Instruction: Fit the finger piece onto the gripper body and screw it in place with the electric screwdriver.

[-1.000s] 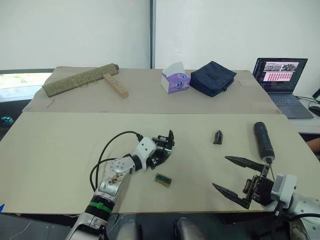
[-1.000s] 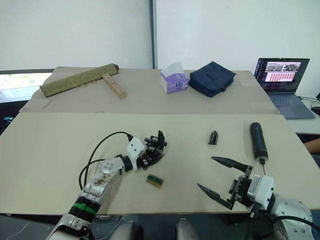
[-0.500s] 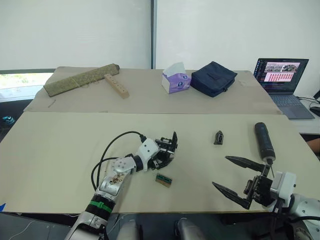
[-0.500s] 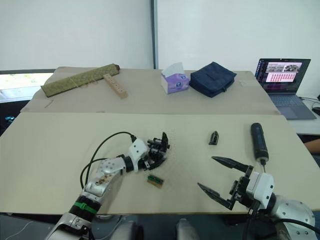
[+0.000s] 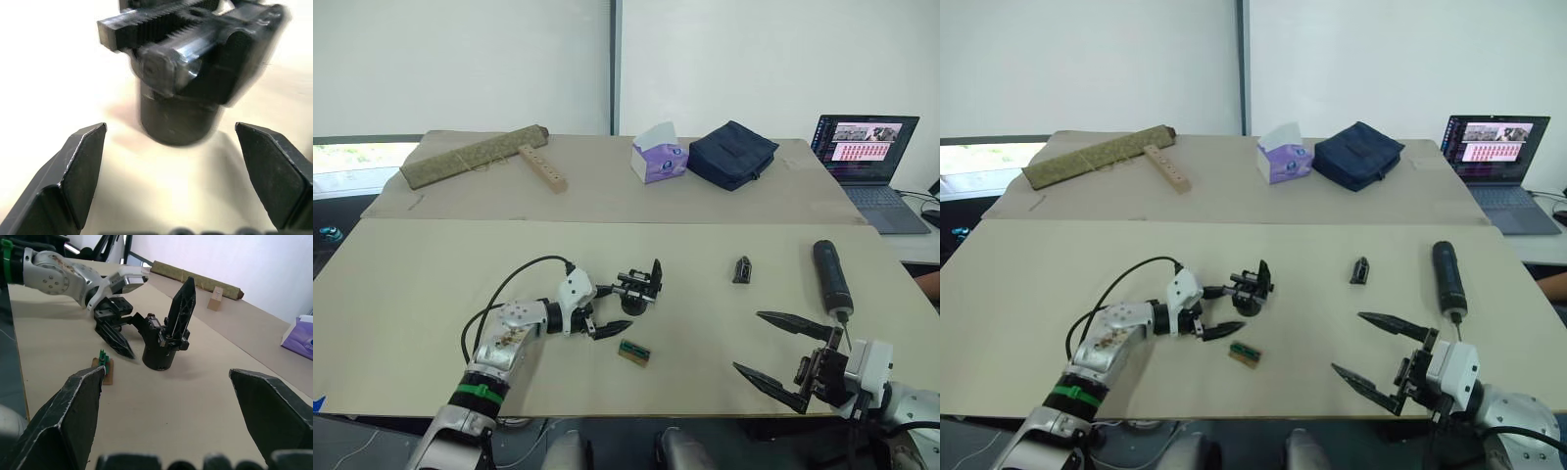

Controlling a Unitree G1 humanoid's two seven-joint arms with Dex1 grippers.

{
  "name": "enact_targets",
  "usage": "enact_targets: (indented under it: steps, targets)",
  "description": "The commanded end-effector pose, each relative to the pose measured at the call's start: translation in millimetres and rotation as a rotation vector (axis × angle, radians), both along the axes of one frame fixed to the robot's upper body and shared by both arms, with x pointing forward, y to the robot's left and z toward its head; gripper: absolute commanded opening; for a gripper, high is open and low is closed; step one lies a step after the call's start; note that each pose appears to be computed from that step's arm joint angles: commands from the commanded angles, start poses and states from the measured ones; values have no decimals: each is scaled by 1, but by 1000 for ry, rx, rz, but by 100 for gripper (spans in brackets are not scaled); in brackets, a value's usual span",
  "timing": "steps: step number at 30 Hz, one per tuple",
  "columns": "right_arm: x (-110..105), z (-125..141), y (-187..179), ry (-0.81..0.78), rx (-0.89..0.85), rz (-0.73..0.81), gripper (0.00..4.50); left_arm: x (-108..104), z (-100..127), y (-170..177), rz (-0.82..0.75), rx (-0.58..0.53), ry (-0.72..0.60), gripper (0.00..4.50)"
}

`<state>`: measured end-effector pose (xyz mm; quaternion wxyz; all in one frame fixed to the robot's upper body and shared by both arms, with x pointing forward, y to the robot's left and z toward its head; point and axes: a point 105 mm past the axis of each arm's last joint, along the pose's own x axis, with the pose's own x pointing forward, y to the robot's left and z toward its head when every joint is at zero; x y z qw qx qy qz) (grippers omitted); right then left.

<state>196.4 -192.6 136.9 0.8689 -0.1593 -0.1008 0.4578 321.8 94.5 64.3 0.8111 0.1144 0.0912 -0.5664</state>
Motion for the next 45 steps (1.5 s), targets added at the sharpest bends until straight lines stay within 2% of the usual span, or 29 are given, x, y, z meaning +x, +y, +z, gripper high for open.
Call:
enact_targets:
  steps: [1,5,11,16,21,24,26,28,31,34,37,41,43,45]
  targets:
    - [1,14,-5,-61,-4,9,450,11,6,-5,-62,28,-33,444]
    - [3,15,-6,-64,-13,15,450,21,4,-14,-88,33,-41,444]
    - [1,16,-8,-66,-22,5,450,20,3,-32,-160,-9,-39,444]
    - [-5,12,-8,-53,-26,-7,450,25,4,-31,-181,8,-60,444]
    - [-6,9,-9,-47,-27,-11,450,16,8,-30,-231,-49,-60,227]
    - [-5,6,-9,-44,-25,-13,450,18,17,-28,-162,-107,-116,228]
    - [-5,4,-8,-44,-22,-13,450,21,24,-24,-62,-139,-141,228]
    - [-5,3,-8,-43,-18,-13,450,22,27,-20,27,-126,-175,228]
    - [-6,1,-7,-39,-13,-12,450,13,29,-19,110,-126,-168,228]
    - [-6,-1,-5,-35,-8,-5,450,3,23,-20,170,-62,-171,228]
    - [-5,-2,-2,-37,-4,6,450,0,18,-24,274,-47,-157,228]
    - [-3,0,-3,-39,-3,7,450,-6,10,-25,303,-38,-122,228]
    - [-2,0,-4,-39,-5,8,450,-5,10,-23,319,-43,-116,333]
    - [-2,1,-4,-40,-7,10,450,-4,10,-22,312,-39,-121,413]
